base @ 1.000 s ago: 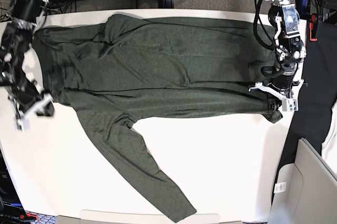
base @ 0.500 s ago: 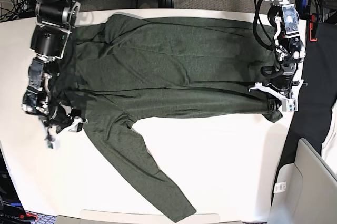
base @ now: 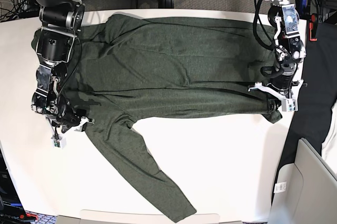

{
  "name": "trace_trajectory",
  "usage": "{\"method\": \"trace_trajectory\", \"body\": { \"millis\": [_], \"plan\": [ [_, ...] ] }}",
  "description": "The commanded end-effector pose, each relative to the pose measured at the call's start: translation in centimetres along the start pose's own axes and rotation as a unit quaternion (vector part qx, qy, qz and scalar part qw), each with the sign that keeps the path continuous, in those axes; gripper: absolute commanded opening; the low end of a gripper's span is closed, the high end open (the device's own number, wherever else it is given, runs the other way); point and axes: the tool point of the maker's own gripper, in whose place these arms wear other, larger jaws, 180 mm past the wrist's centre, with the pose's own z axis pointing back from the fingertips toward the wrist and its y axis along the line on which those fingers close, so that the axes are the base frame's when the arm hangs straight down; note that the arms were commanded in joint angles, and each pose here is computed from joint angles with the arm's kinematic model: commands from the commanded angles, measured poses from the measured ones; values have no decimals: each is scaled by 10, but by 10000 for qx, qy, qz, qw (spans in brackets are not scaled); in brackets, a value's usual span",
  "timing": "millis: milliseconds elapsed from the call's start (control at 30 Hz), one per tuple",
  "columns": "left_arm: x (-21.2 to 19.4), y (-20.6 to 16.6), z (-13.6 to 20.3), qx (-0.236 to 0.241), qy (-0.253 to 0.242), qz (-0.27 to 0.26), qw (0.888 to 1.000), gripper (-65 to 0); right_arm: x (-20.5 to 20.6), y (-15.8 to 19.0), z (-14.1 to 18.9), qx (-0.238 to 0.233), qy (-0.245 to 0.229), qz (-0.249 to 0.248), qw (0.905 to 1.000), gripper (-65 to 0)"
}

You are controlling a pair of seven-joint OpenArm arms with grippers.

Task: Fold the T-shirt properly
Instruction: 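Regrasp the folded side with the right gripper and push it further inward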

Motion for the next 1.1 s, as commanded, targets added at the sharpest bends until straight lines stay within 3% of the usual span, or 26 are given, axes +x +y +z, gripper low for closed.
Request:
{"method": "trace_trajectory", "body": {
  "millis": [0,67,267,700,900,1067],
  "plan": [
    [22,3,0,23,-319,-47,9995,-649,-3,5,0,65,178,25,9998,-501],
    [22,3,0,16,-317,-50,9995,-649,-11,8,0,159,327,99,9993,-560],
    [22,3,0,23,-319,-47,9995,-649,-19,30,4,833,523,696,9927,-650],
    [26,5,1,44,-393,-44,9992,-649,0,22,57,463,18,1427,9887,-644],
    [32,3,7,27,-490,-125,9987,-649,-5,15,85,835,-214,1241,9885,-644],
    [34,1,17,6,-543,-214,9983,-649,-21,-15,106,895,-235,552,9942,-644]
  ]
}}
